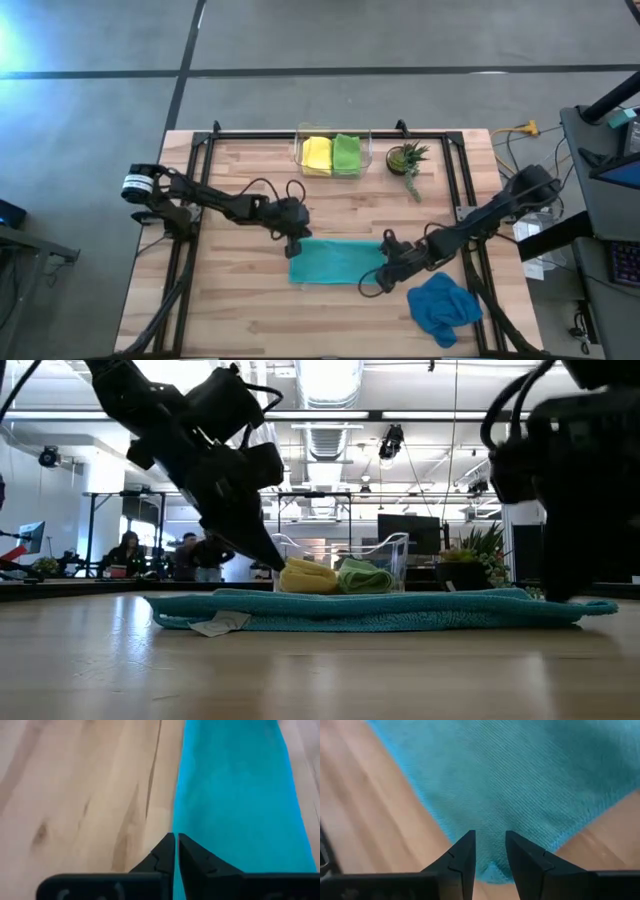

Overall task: Fold microfiber towels
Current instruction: Fold the light blue microfiber towel

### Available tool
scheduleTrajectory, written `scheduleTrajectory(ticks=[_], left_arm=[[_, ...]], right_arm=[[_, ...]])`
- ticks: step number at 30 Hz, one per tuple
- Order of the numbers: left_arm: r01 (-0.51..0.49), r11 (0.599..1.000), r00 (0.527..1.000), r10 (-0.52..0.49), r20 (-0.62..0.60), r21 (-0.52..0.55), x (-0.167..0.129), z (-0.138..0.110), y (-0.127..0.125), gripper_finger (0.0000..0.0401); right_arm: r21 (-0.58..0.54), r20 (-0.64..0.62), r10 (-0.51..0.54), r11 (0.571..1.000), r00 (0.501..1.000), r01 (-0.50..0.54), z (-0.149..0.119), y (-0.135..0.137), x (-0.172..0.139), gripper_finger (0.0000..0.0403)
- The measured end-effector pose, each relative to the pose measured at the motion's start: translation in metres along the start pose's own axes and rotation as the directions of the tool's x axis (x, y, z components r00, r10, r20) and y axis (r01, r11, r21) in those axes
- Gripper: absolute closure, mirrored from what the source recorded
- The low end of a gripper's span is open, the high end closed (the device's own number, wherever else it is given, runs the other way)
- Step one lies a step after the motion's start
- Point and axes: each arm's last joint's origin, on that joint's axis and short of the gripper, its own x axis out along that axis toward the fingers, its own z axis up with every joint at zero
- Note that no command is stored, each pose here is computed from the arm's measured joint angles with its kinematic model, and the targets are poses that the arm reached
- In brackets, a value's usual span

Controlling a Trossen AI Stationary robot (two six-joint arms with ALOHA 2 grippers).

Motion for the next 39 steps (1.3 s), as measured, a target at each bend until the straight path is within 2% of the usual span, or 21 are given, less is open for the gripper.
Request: scheduleTrajectory(ticks=[6,12,19,25,32,37,39], left_arm=[[0.080,0.997,0.995,-0.079,-0.060,-0.001,0.004,-0.008,-0.003,0.0395],[0.065,0.998,0.981,-0.066,-0.184,-0.012,0.012,-0.024,-0.004,0.0395],[0.065,0.997,0.967,-0.075,-0.243,-0.050,0.011,-0.034,-0.012,0.0395],[0.096,0.990,0.955,-0.122,-0.272,-0.106,0.009,-0.041,-0.034,0.0395],[0.172,0.974,0.938,-0.208,-0.278,-0.148,0.006,-0.054,-0.075,0.0395],[0.174,0.967,0.948,-0.215,-0.236,-0.184,0.003,-0.061,-0.099,0.0395],[0.207,0.958,0.948,-0.246,-0.200,-0.198,0.002,-0.060,-0.106,0.0395]], right_arm=[[0.020,-0.025,-0.034,0.999,0.999,0.034,-0.003,0.001,0.011,0.0301],[-0.031,-0.039,-0.085,0.996,0.996,0.084,-0.002,0.004,0.017,0.0301],[-0.089,-0.043,-0.144,0.986,0.989,0.140,0.011,-0.002,0.021,0.0301],[-0.133,-0.011,-0.192,0.973,0.981,0.189,0.035,-0.014,0.020,0.0301],[-0.206,0.028,-0.221,0.953,0.975,0.222,0.063,-0.028,0.019,0.0301],[-0.253,0.043,-0.229,0.939,0.972,0.233,0.079,-0.038,0.019,0.0301],[-0.274,0.050,-0.230,0.933,0.972,0.235,0.084,-0.038,0.018,0.0301]])
